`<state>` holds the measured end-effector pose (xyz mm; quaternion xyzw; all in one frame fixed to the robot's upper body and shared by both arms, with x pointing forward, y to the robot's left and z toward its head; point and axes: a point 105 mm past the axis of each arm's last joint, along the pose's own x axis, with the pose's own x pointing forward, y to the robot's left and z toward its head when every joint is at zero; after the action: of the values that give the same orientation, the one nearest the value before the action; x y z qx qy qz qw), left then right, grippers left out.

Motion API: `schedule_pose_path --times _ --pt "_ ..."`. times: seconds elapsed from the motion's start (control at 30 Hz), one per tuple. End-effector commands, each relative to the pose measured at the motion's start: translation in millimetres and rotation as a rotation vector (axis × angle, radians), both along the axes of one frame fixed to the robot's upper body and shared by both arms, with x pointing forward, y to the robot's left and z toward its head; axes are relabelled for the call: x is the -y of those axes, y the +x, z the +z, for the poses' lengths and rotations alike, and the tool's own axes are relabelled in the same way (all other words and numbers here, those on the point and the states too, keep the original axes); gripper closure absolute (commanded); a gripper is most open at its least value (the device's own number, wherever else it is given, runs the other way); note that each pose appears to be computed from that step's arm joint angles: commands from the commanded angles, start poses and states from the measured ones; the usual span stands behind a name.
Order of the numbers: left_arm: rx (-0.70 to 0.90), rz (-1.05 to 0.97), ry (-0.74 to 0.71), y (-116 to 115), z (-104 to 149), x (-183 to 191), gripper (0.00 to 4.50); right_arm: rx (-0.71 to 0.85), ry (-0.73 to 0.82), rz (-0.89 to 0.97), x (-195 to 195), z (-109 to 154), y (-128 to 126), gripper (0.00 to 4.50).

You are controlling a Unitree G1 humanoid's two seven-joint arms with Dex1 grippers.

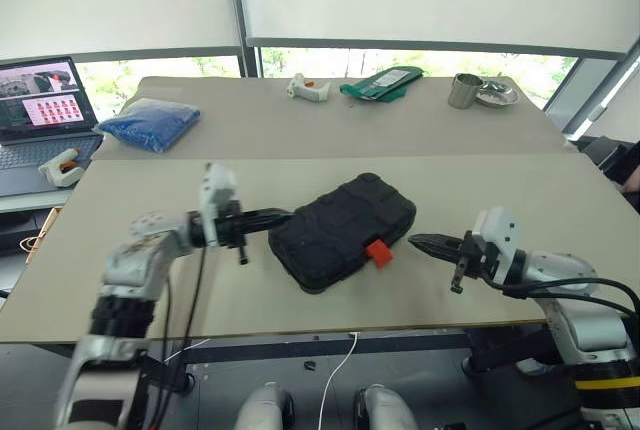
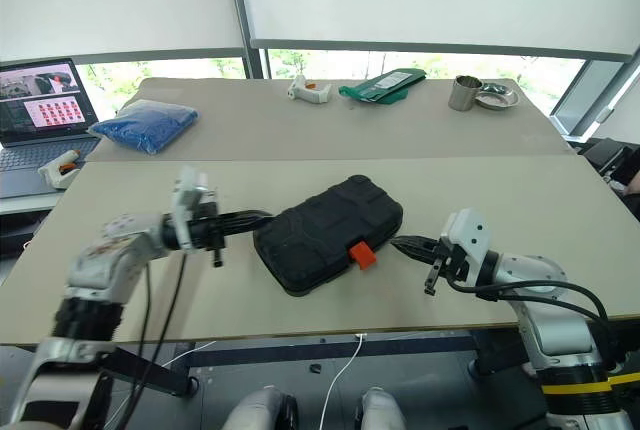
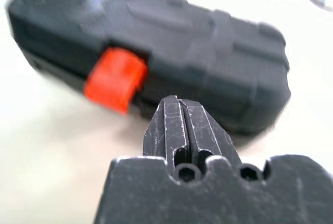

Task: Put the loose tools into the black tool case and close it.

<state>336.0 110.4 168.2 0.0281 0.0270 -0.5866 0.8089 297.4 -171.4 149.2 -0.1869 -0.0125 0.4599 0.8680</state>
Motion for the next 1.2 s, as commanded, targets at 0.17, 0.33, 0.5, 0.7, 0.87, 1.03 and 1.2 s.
schedule_pose_path --times 0.17,0.33,0.5,0.7,0.87,1.03,1.2 --pt "0.096 -0.010 0.258 23 -33 54 4.43 0.038 0.018 0.035 -22 8 -6 4.50" --pt "0.049 0.013 0.375 26 -56 54 4.43 0.000 -0.059 0.066 -32 -16 -8 4.50" --pt "0.004 0.028 0.355 21 -61 48 4.43 -0.037 -0.083 0.072 -38 -32 -9 4.50" --pt "-0.004 0.035 0.351 18 -62 43 4.43 -0.062 -0.078 0.062 -45 -45 1 4.50" --pt "-0.006 0.030 0.343 16 -61 46 4.43 -0.052 -0.054 0.059 -55 -46 10 4.50" --pt "-0.017 0.025 0.350 13 -67 50 4.43 0.016 -0.004 0.047 -62 -26 20 4.50" --pt "-0.034 0.014 0.407 9 -80 49 4.43 0.077 0.023 0.065 -64 -2 17 4.50"
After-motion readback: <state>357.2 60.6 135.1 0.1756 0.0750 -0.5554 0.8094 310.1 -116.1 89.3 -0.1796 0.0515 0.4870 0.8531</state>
